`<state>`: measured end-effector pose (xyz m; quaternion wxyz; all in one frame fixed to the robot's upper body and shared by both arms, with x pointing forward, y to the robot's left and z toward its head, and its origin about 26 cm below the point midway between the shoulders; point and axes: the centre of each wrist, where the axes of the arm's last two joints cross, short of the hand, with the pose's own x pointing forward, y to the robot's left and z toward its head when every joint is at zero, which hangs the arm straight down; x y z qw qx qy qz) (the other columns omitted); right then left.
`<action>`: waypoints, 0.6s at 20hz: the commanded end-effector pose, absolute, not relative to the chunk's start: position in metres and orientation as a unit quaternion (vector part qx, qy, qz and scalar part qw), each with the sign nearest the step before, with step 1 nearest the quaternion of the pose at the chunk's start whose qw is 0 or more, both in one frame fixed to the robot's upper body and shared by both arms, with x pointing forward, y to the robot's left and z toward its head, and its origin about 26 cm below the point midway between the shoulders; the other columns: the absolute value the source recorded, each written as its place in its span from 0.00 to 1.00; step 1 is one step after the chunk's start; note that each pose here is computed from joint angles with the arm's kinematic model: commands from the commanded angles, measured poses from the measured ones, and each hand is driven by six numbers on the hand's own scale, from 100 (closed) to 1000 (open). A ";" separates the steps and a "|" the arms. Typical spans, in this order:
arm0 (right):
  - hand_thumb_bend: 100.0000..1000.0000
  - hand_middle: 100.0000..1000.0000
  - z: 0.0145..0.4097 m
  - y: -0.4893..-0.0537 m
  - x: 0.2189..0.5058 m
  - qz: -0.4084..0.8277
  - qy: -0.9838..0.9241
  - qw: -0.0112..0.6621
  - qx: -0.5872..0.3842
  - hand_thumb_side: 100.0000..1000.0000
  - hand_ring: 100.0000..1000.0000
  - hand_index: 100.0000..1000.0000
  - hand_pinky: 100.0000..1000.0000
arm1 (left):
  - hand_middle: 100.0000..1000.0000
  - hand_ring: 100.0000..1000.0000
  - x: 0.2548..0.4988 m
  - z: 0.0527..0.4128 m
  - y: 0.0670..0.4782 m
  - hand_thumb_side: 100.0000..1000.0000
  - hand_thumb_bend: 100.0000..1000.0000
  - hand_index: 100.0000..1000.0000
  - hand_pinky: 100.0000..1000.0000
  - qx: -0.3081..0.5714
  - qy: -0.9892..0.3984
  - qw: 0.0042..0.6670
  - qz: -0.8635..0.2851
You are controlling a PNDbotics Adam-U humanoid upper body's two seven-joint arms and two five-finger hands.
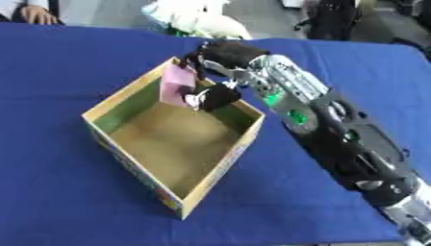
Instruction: Pick up objects on the table and place them in the box.
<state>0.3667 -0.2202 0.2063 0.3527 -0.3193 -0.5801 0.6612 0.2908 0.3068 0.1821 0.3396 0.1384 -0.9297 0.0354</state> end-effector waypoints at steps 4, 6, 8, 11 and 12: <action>0.00 0.48 0.195 -0.217 0.370 0.690 -0.557 0.344 -0.309 0.56 0.71 0.64 0.78 | 1.00 0.85 0.289 0.191 0.307 0.81 0.00 0.65 0.87 0.138 -0.935 0.325 0.025; 0.00 0.48 0.190 -0.216 0.371 0.698 -0.551 0.345 -0.301 0.56 0.71 0.64 0.78 | 1.00 0.85 0.289 0.191 0.306 0.81 0.00 0.65 0.87 0.138 -0.935 0.325 0.024; 0.00 0.48 0.186 -0.214 0.373 0.704 -0.545 0.345 -0.298 0.56 0.71 0.64 0.79 | 1.00 0.85 0.289 0.192 0.306 0.81 0.00 0.65 0.87 0.136 -0.936 0.325 0.023; 0.00 0.49 0.177 -0.216 0.375 0.714 -0.532 0.348 -0.296 0.57 0.72 0.65 0.81 | 1.00 0.85 0.289 0.192 0.305 0.81 0.00 0.65 0.87 0.135 -0.936 0.324 0.023; 0.00 0.50 0.175 -0.216 0.376 0.717 -0.527 0.348 -0.296 0.58 0.73 0.65 0.82 | 1.00 0.85 0.289 0.192 0.306 0.81 0.00 0.64 0.87 0.135 -0.936 0.325 0.023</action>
